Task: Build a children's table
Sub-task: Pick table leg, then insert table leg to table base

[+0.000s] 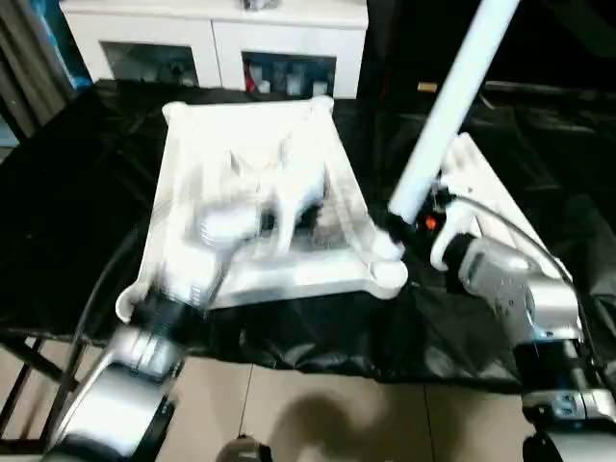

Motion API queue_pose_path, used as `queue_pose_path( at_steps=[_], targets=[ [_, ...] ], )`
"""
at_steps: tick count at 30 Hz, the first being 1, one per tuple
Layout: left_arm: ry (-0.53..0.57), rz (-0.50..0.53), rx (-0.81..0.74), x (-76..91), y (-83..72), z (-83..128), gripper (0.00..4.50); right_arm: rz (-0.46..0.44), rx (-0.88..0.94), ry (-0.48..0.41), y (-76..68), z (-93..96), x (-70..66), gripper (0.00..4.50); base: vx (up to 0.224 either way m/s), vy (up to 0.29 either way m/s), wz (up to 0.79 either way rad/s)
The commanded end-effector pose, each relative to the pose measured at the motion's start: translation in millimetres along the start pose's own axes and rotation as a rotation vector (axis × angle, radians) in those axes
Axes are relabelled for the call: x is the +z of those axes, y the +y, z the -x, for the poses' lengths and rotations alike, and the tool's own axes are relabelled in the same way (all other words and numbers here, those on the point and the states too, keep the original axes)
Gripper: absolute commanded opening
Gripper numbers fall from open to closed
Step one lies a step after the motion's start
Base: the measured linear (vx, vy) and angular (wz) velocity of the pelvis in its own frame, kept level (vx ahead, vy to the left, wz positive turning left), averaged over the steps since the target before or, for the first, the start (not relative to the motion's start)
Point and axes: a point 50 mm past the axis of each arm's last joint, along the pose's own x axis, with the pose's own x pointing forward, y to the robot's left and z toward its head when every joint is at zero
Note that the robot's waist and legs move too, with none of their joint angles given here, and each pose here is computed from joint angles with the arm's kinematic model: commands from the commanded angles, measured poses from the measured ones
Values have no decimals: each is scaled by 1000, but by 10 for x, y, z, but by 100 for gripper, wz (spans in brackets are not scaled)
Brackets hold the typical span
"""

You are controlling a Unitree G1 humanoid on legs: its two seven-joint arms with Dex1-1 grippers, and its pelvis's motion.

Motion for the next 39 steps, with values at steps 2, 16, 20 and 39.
queue_pose_path(
  at_steps=[2,16,20,39],
  targets=[
    [54,-35,-16,-124,-6,7,298,50,14,-38,23,51,105,193,0,0,0],
    [166,-37,-153,-366,23,35,189,119,144,55,152,142,1,193,0,0,0],
    [209,-33,-159,-429,35,34,152,138,157,84,151,162,-34,193,0,0,0],
    [250,23,-156,-564,87,149,0,150,162,108,138,78,-61,193,0,0,0]
  ],
)
